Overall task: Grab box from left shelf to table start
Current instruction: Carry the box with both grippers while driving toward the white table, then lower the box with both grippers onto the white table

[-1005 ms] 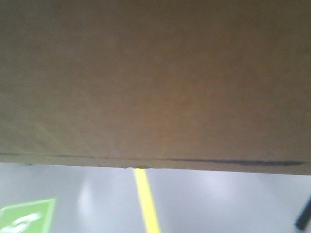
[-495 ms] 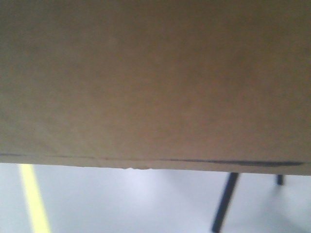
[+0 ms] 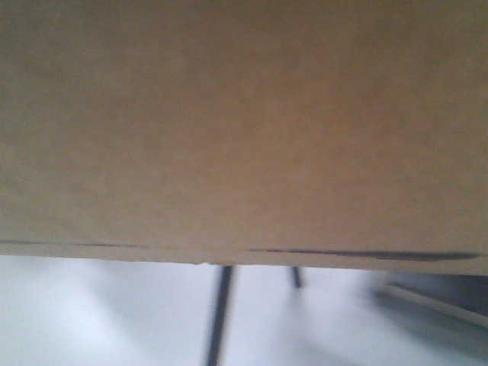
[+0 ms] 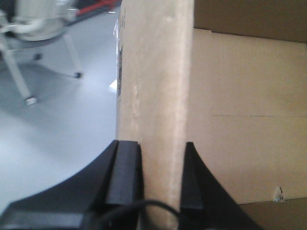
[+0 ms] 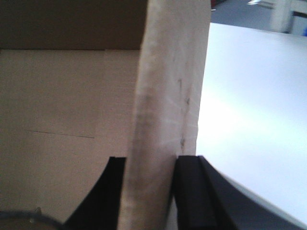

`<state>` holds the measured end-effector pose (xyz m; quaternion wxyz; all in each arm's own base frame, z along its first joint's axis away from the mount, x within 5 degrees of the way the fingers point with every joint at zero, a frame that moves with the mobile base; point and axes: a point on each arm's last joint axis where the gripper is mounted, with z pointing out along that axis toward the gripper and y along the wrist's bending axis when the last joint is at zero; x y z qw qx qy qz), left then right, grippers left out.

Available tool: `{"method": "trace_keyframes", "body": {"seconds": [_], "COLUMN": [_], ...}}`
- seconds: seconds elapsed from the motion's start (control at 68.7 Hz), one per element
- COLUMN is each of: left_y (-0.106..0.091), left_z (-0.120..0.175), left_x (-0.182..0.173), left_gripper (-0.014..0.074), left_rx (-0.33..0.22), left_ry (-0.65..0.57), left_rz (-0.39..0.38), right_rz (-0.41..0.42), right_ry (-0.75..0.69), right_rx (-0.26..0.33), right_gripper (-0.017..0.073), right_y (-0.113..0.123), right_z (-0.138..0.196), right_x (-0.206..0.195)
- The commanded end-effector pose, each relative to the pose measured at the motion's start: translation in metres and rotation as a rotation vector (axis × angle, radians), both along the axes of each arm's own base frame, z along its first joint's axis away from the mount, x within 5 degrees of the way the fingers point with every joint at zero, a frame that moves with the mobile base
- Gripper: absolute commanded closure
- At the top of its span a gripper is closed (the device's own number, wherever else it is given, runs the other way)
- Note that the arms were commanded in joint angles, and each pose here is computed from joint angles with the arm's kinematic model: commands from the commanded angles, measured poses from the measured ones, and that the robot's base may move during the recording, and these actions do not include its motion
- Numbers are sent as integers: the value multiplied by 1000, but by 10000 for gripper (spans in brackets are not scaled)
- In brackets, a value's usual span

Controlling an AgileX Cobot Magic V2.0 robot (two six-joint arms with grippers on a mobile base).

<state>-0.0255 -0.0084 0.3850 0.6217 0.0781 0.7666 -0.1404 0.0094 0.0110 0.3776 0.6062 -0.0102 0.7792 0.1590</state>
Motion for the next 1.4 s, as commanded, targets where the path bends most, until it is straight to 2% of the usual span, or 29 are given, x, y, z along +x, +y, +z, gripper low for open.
{"method": "trace_keyframes", "body": {"seconds": [0.0, 1.383], "left_y": [-1, -1], "left_z": [26, 26], "left_x": [-4, -4], "left_gripper": [687, 687], "left_rx": [-135, -135], "left_ry": [-180, -180], "left_rz": [-27, -27], "right_rz": [-71, -71], "right_ry": [-185, -185], "right_rx": [-33, -33], "right_gripper": [501, 501], "right_y": [-6, -6], "right_z": [22, 22], "right_x": [2, 2]}}
